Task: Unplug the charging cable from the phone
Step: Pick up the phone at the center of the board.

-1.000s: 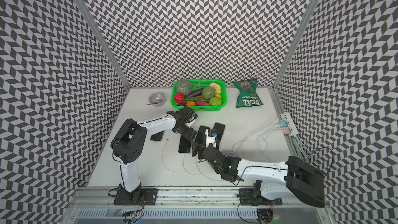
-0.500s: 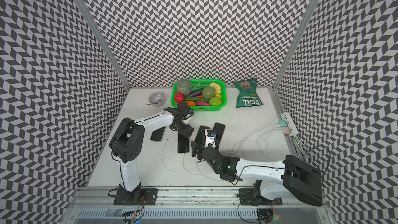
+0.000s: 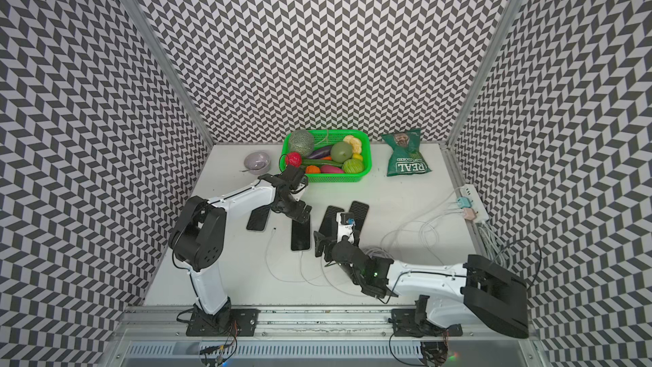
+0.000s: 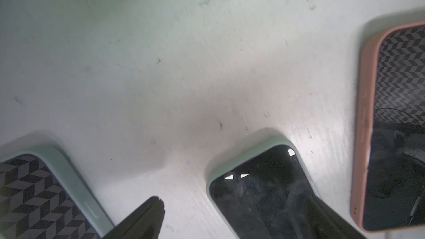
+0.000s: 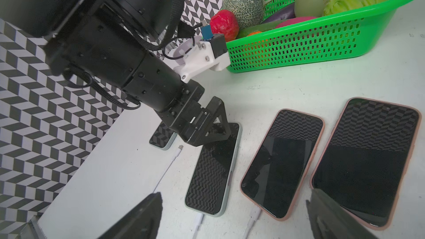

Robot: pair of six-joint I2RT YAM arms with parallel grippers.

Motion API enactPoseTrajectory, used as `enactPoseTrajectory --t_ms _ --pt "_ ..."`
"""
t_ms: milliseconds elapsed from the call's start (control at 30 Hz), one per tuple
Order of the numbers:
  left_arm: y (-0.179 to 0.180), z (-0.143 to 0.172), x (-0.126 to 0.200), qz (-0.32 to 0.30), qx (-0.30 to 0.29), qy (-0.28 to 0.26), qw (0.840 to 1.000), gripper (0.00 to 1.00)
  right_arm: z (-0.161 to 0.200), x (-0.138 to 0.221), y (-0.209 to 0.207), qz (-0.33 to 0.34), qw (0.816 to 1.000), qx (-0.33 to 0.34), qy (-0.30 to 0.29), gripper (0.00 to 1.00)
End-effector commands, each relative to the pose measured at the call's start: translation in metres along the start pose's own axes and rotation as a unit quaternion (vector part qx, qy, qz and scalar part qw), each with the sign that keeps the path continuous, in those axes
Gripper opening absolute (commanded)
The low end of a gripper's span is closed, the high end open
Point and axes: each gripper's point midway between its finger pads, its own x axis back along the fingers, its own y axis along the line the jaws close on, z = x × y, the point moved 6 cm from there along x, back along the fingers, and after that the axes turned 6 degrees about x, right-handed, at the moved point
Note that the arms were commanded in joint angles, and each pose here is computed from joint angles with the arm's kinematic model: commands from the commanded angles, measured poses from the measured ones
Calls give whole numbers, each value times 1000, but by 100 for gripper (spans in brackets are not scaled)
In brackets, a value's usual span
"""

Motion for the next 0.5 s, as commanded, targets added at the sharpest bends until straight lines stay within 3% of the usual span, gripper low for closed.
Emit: enactPoseTrajectory --t_ms 0,467 --pt "-8 4 13 28 1 -13 1000 100 -8 1 4 -14 1000 -11 -17 100" --pt "-16 22 11 58 7 1 998 100 -7 1 2 -11 1000 -11 -13 100"
